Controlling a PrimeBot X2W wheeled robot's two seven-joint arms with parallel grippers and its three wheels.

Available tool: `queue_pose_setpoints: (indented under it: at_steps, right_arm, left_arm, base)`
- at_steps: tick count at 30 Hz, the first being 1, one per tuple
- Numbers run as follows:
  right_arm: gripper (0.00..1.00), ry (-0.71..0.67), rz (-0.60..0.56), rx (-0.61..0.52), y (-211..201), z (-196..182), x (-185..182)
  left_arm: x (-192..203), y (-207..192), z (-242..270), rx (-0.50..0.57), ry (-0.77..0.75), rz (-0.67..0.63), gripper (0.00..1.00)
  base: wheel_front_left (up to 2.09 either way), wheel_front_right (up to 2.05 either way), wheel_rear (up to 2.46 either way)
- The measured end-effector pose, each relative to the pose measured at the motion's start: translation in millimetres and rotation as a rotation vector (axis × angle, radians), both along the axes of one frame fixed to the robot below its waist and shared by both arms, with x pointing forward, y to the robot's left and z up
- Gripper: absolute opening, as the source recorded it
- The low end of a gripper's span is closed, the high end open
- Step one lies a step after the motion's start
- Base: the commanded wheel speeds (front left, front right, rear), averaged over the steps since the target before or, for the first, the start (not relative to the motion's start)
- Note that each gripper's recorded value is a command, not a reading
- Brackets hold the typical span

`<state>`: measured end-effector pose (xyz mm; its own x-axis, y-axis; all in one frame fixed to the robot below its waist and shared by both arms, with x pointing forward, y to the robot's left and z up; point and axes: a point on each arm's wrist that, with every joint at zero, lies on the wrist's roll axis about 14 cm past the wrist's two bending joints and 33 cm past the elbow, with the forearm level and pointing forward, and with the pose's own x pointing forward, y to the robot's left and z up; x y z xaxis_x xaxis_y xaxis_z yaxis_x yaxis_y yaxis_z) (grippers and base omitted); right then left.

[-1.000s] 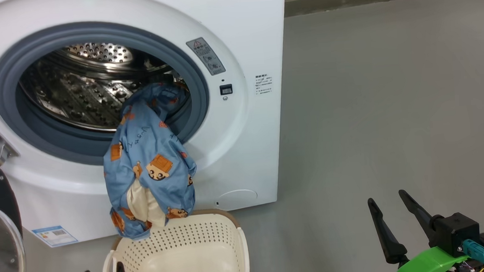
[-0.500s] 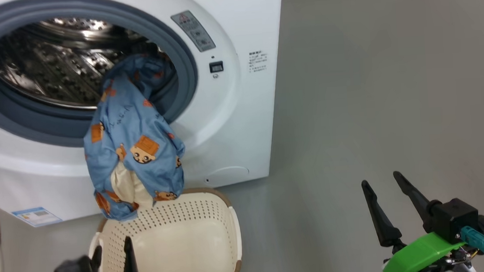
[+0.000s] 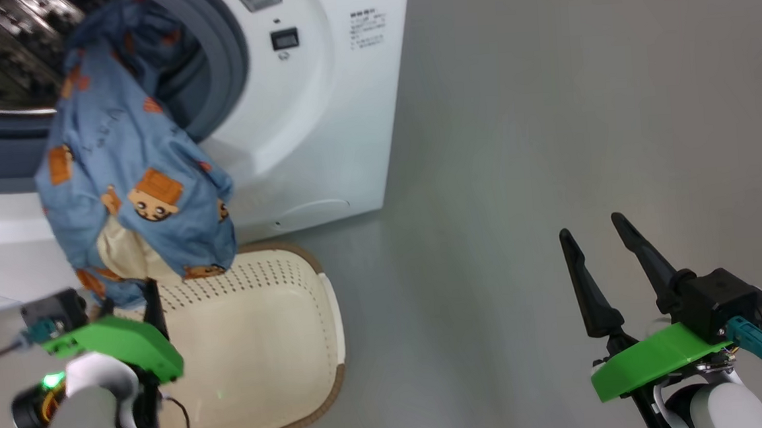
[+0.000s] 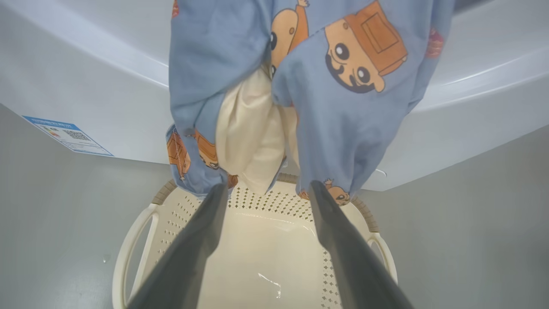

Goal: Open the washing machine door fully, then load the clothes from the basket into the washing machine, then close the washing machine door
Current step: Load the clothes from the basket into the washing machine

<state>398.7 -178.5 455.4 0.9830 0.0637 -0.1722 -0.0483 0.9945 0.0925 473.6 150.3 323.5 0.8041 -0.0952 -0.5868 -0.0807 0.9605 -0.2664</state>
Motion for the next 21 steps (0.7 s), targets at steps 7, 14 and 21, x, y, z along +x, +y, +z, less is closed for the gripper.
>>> queue_pose_setpoints:
  at_steps: [7, 14, 21]
  right_arm:
    - [1.00, 0.030, -0.033, 0.012, -10.1, -17.6, 7.8]
    - [1.00, 0.071, -0.063, 0.010, -20.2, -38.8, 13.4]
    - [1.00, 0.099, -0.068, 0.011, -22.3, -53.2, 17.9]
  left_arm:
    - [30.2, -6.5, -22.1, -0.032, 0.065, -0.007, 1.00]
    - [53.0, -3.2, -49.0, -0.047, 0.127, 0.024, 1.00]
    - [70.0, 1.5, -64.1, -0.039, 0.134, 0.060, 1.00]
  base:
    - [0.00, 0.00, 0.00]
    - [0.00, 0.00, 0.00]
    - [0.00, 0.00, 0.00]
